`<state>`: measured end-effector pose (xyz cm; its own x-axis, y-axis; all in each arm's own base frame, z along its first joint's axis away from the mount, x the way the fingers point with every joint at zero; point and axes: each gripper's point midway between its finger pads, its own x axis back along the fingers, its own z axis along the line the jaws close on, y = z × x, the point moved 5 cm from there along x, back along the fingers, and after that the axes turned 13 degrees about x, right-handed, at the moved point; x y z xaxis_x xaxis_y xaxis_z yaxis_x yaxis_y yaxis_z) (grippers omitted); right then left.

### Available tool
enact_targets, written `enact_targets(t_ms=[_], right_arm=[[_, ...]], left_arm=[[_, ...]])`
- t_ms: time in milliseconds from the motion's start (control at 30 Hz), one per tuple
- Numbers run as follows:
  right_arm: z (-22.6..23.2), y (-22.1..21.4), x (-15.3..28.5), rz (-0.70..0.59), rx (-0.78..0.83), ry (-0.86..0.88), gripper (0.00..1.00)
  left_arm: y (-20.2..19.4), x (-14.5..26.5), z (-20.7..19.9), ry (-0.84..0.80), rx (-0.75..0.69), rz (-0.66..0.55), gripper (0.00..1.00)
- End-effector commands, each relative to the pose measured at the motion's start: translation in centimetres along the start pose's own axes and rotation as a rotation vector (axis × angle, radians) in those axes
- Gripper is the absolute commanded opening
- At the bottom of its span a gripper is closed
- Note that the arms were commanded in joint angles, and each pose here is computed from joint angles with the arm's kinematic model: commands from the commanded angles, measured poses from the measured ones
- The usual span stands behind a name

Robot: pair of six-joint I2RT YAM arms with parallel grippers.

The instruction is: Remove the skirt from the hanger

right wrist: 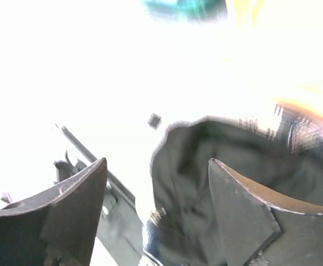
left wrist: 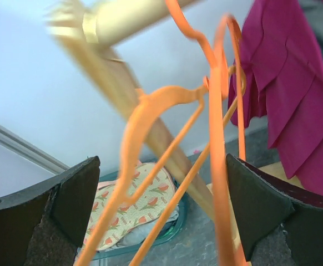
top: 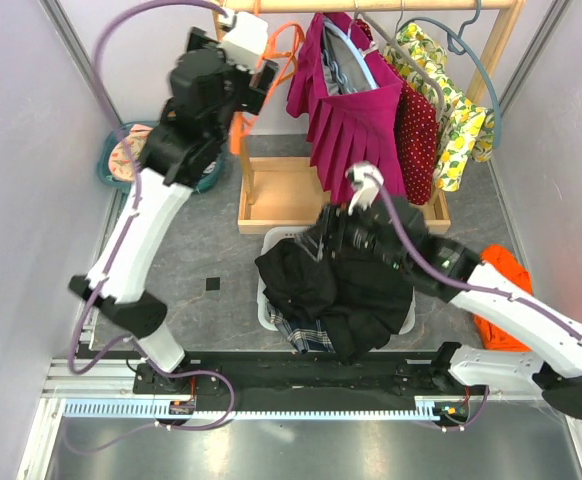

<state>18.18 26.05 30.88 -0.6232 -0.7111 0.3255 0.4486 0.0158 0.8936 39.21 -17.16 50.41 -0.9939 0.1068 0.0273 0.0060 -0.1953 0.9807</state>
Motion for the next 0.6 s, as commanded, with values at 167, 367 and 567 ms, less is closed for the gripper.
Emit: enact_targets(t_ms=[167, 367, 567], right_arm=[[1.8, 17.8, 6.6, -0.312, 0.227, -0.165, 0.84], [-0.1, 27.8, 7.3, -0.517, 0.363, -0.476, 0.8], [-3.8, 31.3, 4.3, -0.568, 0.469, -0.637, 0.83]], left_arm=[[4.4, 7.9, 3.3, -0.085, 0.168, -0.148, 1.0], [2.9, 10.1, 3.2, -0.143, 0.21, -0.117, 1.0], [1.8, 12.4, 2.9, -0.22, 0.257, -0.081, 1.0]])
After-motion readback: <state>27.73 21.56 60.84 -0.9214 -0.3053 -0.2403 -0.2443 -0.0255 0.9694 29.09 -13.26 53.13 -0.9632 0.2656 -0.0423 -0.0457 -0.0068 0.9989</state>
